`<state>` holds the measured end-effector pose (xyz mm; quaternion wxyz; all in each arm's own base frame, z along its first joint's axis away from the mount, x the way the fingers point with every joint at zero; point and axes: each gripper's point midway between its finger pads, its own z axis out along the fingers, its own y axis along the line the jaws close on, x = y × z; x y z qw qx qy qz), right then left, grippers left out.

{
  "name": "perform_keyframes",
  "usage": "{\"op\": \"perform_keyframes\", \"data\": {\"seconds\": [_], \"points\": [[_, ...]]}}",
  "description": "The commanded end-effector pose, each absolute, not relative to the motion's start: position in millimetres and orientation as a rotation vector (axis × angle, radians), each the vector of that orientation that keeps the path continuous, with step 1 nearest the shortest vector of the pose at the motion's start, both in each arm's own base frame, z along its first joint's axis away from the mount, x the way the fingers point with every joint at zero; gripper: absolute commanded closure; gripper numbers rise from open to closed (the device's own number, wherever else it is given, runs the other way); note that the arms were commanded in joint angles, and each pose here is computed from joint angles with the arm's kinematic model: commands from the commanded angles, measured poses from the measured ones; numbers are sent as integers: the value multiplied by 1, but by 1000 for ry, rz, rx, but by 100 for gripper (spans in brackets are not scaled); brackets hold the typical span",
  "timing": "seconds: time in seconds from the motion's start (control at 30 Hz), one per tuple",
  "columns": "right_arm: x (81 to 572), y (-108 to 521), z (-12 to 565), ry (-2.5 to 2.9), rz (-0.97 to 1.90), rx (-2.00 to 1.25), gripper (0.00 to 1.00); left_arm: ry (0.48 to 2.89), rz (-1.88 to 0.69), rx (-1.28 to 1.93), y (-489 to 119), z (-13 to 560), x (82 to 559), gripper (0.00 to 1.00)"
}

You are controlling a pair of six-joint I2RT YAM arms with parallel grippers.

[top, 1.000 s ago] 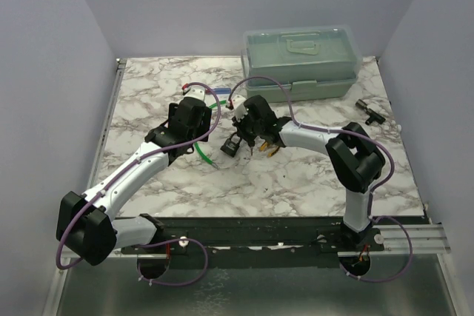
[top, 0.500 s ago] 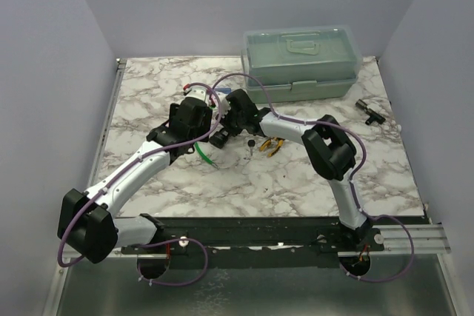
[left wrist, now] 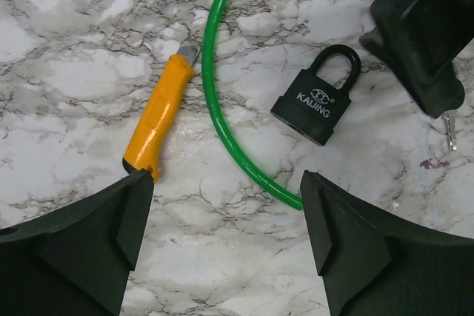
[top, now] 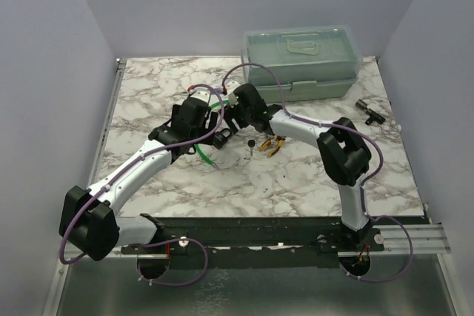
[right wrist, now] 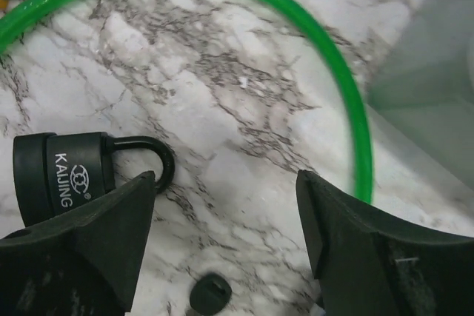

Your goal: Unlock with the key

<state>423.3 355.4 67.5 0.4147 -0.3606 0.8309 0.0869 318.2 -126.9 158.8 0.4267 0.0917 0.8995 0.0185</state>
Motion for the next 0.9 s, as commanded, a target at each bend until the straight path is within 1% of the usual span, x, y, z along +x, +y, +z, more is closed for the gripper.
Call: {"op": "perform_keyframes", "data": {"seconds": [0.0,0.07,0.1,0.13,0.23,0.47,0.63,0.87], "points": [[434,312,119,2112,164,-576,17,2309,-46,332,-143,144,309,13],[427,290,115,2167,129,-486,17,2323,-56,355,-147,139,309,12],[403,260,102,2240,111,-382,15,2355,-103,410,-158,127,309,11],[395,253,98,2258,130,-344,13,2370,-133,443,-164,123,309,11],[364,245,93,2296,239,-282,12,2402,-185,492,-179,117,313,10],[303,238,112,2292,497,-210,7,2491,-149,610,-196,99,336,10],[277,228,130,2244,587,-187,7,2552,-78,700,-201,71,347,11],[257,208,144,2189,583,-195,7,2570,27,798,-199,49,367,13]]}}
